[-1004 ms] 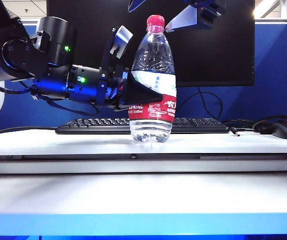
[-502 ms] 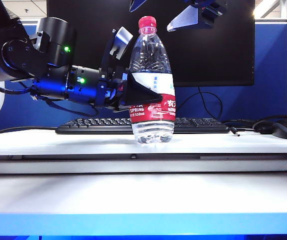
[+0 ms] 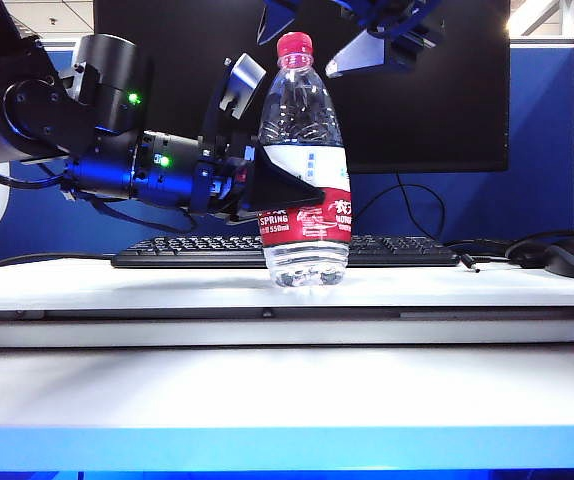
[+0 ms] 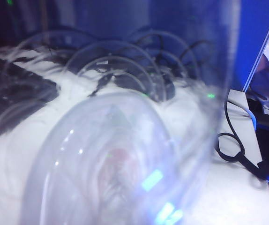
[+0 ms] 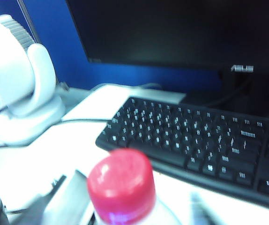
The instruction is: Unscrew the cap from the plastic bottle on the table.
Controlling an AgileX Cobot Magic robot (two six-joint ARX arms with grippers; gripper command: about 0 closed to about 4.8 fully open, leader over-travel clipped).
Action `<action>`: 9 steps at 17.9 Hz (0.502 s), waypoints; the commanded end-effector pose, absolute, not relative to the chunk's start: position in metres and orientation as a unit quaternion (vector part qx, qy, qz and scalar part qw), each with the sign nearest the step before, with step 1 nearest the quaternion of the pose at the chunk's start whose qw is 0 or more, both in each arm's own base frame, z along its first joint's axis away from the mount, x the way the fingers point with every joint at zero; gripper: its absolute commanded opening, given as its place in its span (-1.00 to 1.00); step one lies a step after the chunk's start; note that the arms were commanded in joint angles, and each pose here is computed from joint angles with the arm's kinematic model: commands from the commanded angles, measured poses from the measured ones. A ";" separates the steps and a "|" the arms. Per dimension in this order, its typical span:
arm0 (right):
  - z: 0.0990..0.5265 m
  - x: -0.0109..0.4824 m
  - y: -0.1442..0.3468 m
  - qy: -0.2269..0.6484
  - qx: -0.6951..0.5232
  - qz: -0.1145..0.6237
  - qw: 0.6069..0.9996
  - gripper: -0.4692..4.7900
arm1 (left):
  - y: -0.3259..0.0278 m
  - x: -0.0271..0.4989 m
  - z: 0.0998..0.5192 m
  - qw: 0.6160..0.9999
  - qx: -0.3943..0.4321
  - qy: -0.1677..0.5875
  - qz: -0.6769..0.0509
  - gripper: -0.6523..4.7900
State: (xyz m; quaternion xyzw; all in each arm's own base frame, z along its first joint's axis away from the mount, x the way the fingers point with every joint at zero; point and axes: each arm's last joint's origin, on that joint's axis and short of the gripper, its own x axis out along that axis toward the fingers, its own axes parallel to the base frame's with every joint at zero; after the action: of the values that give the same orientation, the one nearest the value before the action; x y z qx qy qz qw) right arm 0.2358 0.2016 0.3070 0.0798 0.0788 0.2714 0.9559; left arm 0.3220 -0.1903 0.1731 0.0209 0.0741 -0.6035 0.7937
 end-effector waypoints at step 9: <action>0.308 0.241 0.206 0.048 0.093 0.274 0.956 -0.08 | -0.190 0.321 0.167 0.792 0.017 0.094 -0.603 -0.43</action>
State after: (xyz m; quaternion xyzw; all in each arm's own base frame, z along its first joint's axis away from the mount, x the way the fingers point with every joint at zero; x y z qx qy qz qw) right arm 0.2416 0.2055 0.3042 0.0869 0.0624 0.2701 0.9569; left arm 0.3220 -0.1902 0.1730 0.0206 0.0744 -0.6041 0.7932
